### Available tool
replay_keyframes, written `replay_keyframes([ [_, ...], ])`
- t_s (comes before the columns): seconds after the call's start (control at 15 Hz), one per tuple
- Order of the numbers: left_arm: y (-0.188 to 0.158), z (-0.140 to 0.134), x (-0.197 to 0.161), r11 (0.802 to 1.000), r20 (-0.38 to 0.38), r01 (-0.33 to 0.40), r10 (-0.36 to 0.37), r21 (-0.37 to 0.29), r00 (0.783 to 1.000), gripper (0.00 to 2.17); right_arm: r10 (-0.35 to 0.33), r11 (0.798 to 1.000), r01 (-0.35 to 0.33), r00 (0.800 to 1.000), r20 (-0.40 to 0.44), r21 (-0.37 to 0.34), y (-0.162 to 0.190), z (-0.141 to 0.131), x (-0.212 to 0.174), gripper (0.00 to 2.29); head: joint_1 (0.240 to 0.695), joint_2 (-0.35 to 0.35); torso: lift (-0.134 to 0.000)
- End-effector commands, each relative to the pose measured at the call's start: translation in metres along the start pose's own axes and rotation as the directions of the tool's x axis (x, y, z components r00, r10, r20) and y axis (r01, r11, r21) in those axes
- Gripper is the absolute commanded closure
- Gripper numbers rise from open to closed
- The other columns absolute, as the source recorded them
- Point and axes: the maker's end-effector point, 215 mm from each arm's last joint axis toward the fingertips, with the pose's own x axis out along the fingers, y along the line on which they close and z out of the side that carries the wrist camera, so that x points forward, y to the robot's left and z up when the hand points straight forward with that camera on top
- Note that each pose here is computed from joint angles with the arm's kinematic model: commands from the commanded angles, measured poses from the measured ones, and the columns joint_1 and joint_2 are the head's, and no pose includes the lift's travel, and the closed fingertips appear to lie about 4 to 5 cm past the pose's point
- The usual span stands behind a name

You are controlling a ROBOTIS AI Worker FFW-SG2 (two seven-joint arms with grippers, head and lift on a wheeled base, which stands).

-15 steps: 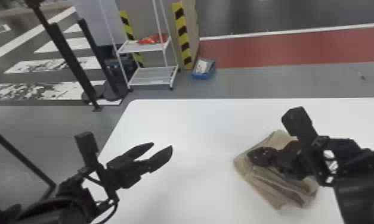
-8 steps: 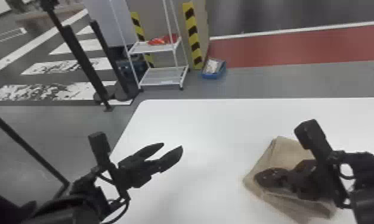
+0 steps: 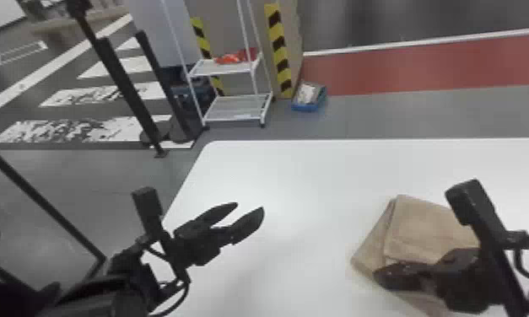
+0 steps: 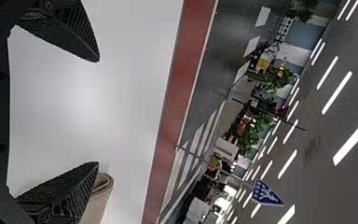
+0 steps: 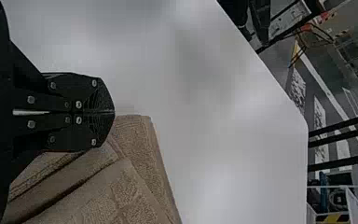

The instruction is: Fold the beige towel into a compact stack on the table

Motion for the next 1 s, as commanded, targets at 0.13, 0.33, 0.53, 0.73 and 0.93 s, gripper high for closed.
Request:
replay_keyframes([
  [0.13,0.000,0.000,0.000,1.000,0.001,0.000,0.000,0.000,1.000,0.09,0.025,1.000,-0.025,0.999,-0.035,0.015,0.011,-0.009,-0.003,2.14,0.695,0.341,-0.124],
  [0.33,0.002,-0.001,-0.001,1.000,-0.001,-0.004,0.004,-0.002,1.000,0.09,0.001,1.000,0.000,0.998,-0.062,0.016,0.002,-0.011,-0.005,2.14,0.695,0.342,-0.124],
  [0.53,0.001,-0.002,0.000,1.000,-0.002,0.000,0.000,-0.004,1.000,0.09,-0.009,0.999,0.013,0.996,-0.093,0.039,-0.004,-0.020,-0.008,2.14,0.695,0.335,-0.124],
  [0.73,0.000,-0.002,-0.001,1.000,-0.004,0.001,-0.001,-0.002,1.000,0.09,-0.035,0.995,0.044,0.994,-0.108,0.086,-0.010,-0.029,-0.014,2.14,0.695,0.324,-0.124],
  [0.93,0.000,-0.003,0.000,1.000,-0.005,0.002,-0.002,-0.003,1.000,0.09,-0.085,0.990,0.098,0.988,-0.131,0.102,-0.026,-0.038,-0.027,2.14,0.695,0.308,-0.124],
])
